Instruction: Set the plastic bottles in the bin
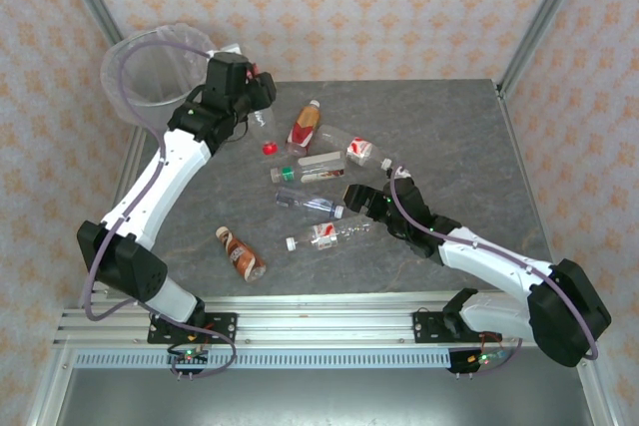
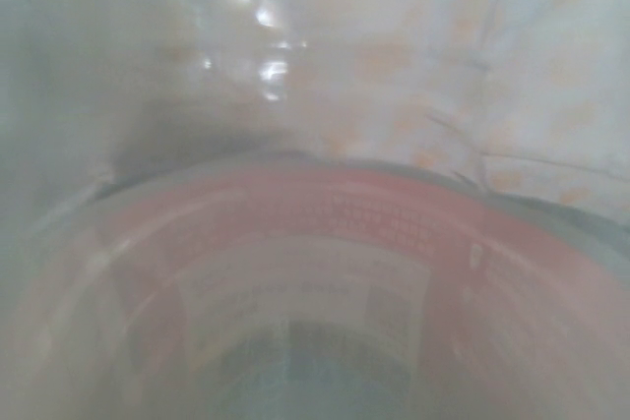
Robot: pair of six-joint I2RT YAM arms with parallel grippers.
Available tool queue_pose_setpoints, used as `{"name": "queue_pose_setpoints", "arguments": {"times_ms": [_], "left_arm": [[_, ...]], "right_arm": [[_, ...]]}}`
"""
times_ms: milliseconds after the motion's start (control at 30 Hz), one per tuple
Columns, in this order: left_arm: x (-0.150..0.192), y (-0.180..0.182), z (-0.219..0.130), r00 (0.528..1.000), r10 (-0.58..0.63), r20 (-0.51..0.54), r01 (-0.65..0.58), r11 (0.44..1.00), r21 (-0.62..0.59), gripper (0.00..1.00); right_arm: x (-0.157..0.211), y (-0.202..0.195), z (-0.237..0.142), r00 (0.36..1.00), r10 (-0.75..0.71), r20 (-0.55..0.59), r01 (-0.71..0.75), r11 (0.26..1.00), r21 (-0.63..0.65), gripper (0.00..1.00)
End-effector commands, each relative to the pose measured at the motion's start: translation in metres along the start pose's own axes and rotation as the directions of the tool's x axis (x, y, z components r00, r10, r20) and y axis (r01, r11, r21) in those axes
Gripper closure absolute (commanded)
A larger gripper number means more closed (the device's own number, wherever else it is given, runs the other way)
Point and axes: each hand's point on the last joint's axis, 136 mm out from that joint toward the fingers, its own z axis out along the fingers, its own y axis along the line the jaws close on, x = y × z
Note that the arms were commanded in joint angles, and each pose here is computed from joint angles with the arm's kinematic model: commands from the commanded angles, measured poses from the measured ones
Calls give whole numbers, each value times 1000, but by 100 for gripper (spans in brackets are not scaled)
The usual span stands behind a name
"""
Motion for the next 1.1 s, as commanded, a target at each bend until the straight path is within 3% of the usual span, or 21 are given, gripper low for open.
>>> {"name": "queue_pose_setpoints", "arguments": {"times_ms": [0,333,633,900,1067], "left_arm": [[-30,13,-7,997,51,53,-47,997,-62,44],[-109,46,-23,968,153,198,-111,971,-210,44],[-157,98,-24,948,181,260,-74,924,-374,44],[-194,145,-12,937,129,326,34,891,-452,43],[-194,169,18,938,115,326,67,865,-497,43]], "right_arm": [[-13,3,-2,999,10,38,-10,1000,17,1],[-15,4,-4,999,-4,42,3,1000,21,1],[-15,3,-6,999,-10,48,8,1000,24,1],[-17,1,-10,998,0,62,-1,1000,23,1],[-18,-1,-13,997,12,76,-14,1000,24,1]]}}
